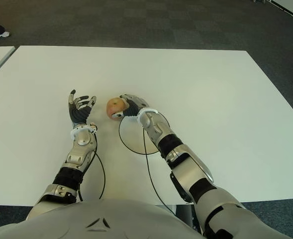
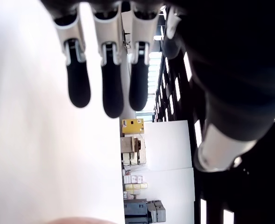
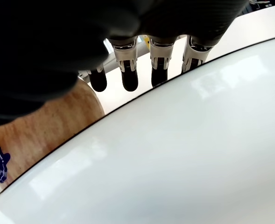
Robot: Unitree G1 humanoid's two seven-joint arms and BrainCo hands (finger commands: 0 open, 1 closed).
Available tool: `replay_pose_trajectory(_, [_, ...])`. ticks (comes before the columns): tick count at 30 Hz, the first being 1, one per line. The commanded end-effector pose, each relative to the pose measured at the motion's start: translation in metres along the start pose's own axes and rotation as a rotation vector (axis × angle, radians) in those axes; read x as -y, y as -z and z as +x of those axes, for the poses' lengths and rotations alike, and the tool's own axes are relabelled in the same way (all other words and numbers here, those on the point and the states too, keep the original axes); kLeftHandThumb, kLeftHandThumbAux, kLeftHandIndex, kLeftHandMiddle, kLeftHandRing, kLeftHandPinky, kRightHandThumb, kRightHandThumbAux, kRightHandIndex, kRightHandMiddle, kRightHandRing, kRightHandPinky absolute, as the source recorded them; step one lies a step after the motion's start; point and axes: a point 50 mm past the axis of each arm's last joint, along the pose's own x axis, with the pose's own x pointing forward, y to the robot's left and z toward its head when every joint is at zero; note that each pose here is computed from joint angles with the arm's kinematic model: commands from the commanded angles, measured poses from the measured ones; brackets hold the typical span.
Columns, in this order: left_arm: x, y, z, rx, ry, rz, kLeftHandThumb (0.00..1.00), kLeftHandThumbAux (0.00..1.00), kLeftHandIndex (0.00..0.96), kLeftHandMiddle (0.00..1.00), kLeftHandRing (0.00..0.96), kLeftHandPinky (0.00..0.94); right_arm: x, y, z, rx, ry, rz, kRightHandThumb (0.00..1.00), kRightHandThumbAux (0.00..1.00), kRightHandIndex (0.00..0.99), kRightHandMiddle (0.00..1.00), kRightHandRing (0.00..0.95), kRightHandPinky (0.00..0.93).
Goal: Put the apples into the plate.
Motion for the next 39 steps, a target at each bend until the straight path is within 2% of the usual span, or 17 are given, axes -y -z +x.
replay_pose_trajectory(1, [0.0277, 0.0058, -0.0271, -0.097, 0.032, -0.077, 0.168, 0.746, 0.106, 0.366, 0.434, 0.445, -0.0053, 0.0043, -0.0004, -0.014, -0.044, -0.028, 0.479, 0.375, 0.0, 0.0, 0.052, 0.182])
replay_pose_trajectory(13, [0.0271, 0.0043, -0.0282, -0.105, 0.044, -0.075, 0.157, 0.742, 0.093, 0.339, 0.41, 0.428, -0.0065, 0.007, -0.0002, -0.018, -0.078, -0.045, 0.495, 0.357, 0.0, 0.0, 0.068, 0.2])
replay_pose_trajectory(35, [0.0306, 0.002, -0.0283, -0.104, 0.047, -0.106, 0.204, 0.733, 0.097, 0.336, 0.406, 0.431, -0.0037, 0.0106, 0.0005, -0.026, -0.123, -0.067, 0.5, 0.35, 0.0, 0.0, 0.069, 0.184])
replay_pose_trajectory(39, [0.0309, 0.002, -0.0282, -0.105, 0.049, -0.107, 0.209, 0.739, 0.098, 0.34, 0.412, 0.434, -0.0036, 0.0111, 0.0011, -0.028, -0.125, -0.068, 0.499, 0.347, 0.0, 0.0, 0.076, 0.205])
